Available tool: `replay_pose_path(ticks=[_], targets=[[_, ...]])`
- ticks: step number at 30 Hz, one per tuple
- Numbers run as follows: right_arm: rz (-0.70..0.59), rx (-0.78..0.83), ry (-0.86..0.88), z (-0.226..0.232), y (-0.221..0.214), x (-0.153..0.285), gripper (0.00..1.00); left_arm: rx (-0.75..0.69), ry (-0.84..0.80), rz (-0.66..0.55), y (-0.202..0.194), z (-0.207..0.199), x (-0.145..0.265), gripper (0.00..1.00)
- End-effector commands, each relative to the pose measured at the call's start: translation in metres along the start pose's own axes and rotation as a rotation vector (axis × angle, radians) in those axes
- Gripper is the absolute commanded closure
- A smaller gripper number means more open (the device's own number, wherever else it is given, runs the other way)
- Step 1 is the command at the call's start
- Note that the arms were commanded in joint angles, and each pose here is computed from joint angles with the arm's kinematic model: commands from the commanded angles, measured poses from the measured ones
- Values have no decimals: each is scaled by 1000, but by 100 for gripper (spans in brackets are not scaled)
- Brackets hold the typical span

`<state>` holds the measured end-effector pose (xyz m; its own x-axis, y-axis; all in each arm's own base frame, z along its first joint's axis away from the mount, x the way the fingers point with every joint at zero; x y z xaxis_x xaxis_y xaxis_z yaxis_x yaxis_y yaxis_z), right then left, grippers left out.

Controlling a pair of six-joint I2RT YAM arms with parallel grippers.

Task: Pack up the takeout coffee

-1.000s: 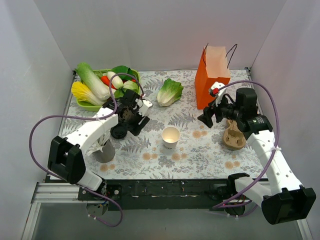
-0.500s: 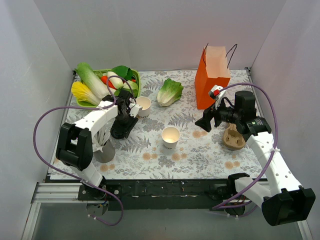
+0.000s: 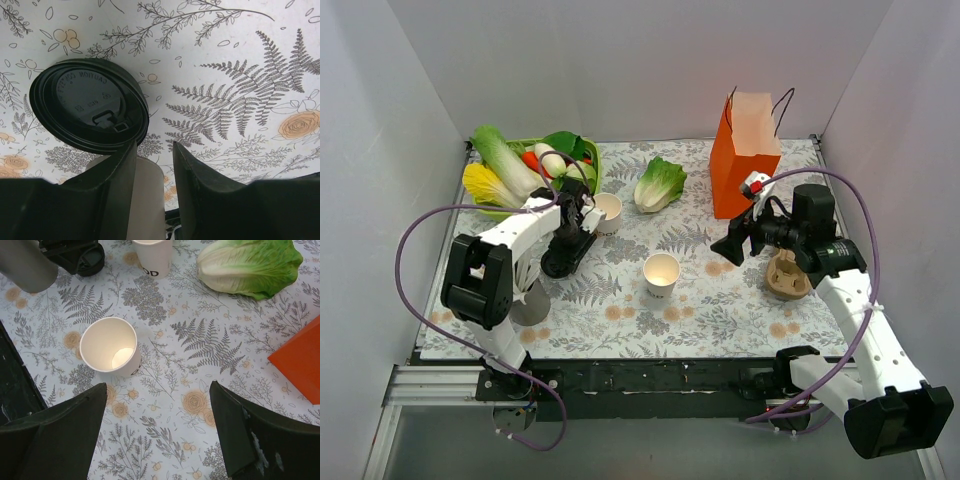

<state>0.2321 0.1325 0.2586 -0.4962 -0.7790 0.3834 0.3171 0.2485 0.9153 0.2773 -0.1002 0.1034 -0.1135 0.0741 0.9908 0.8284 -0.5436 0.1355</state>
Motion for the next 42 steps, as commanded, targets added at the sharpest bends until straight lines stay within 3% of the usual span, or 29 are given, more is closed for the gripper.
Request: replay_pose_path(ticks=[1,21,33,42], targets=[[-17,-7,-5,4,2,5,9,10,61,-49,15,14,3,66],[-6,-21,-17,3,-2,4,9,7,40,-8,19,17,-12,83],[-3,-23,-18,2,-4,3,9,3,29,21,12,15,-16,83],[-5,-24,-20,3,-5,4,9,7,32,11,16,16,-10,96]])
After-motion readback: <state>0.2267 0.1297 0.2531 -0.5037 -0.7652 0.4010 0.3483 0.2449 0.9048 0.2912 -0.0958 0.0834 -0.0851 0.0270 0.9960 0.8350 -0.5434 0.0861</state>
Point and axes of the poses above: each gripper's point midway between its finger pads, its own x axis back along the fingers, its own z axis along the line the jaws close on, y = z × x, the point moved 4 cm from there along x, back along the fingers, and after that the axes turned 1 degree about -x, right-handed, at the moved point
